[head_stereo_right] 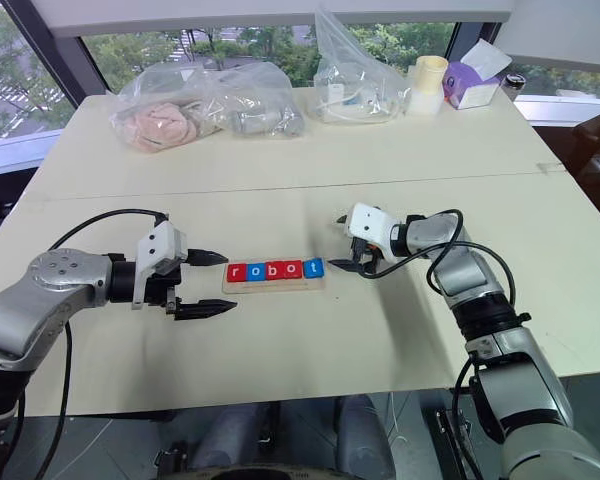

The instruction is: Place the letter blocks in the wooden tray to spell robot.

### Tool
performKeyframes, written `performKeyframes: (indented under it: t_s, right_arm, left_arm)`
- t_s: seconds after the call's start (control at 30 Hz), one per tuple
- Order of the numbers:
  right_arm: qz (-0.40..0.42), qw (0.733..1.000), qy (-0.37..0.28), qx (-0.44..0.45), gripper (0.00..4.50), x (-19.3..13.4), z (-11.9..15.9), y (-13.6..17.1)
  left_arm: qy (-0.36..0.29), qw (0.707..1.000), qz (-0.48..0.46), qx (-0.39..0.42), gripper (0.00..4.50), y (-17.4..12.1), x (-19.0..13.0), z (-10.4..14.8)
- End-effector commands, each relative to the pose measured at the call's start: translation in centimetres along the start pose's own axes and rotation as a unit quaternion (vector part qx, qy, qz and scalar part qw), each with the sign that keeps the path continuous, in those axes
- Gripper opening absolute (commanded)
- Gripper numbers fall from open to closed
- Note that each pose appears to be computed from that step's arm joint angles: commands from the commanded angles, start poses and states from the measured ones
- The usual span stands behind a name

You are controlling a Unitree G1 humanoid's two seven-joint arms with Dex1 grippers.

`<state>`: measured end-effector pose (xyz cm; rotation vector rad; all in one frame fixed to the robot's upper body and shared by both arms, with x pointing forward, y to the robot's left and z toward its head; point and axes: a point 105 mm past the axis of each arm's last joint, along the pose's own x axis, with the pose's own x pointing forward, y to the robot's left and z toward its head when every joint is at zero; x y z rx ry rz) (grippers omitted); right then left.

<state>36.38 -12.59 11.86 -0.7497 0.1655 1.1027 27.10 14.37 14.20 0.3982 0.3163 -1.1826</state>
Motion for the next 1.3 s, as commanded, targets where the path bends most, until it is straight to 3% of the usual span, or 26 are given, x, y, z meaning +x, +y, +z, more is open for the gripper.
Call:
performKeyframes:
  t_s: [0.03,0.53,0.83,0.97,1.13,1.3]
  right_arm:
    - [-0.003,1.000,-0.018,-0.021,4.44,0.1,1.3,-0.1]
    - [0.008,0.999,-0.031,-0.015,4.44,1.0,2.0,0.5]
    - [-0.052,0.998,-0.029,0.015,4.44,-2.6,2.0,-0.7]
    - [-0.063,0.993,-0.037,0.088,4.44,-4.5,1.9,1.1]
    - [-0.039,0.980,-0.061,0.187,4.44,-6.2,2.7,6.1]
    - [-0.064,0.966,-0.057,0.244,4.44,-6.0,3.1,7.9]
  left_arm:
    - [-0.007,1.000,-0.001,0.013,4.50,-0.1,0.0,0.4]
    - [-0.011,1.000,0.008,0.011,4.50,-0.4,0.2,0.1]
    - [0.012,0.999,0.043,-0.031,4.50,0.1,-2.7,-1.2]
    - [0.011,0.996,0.066,-0.067,4.50,-0.3,-3.6,-2.2]
    - [0.001,0.988,0.102,-0.114,4.50,-1.1,-4.6,-3.3]
    - [0.001,0.986,0.104,-0.129,4.50,-1.7,-4.3,-4.1]
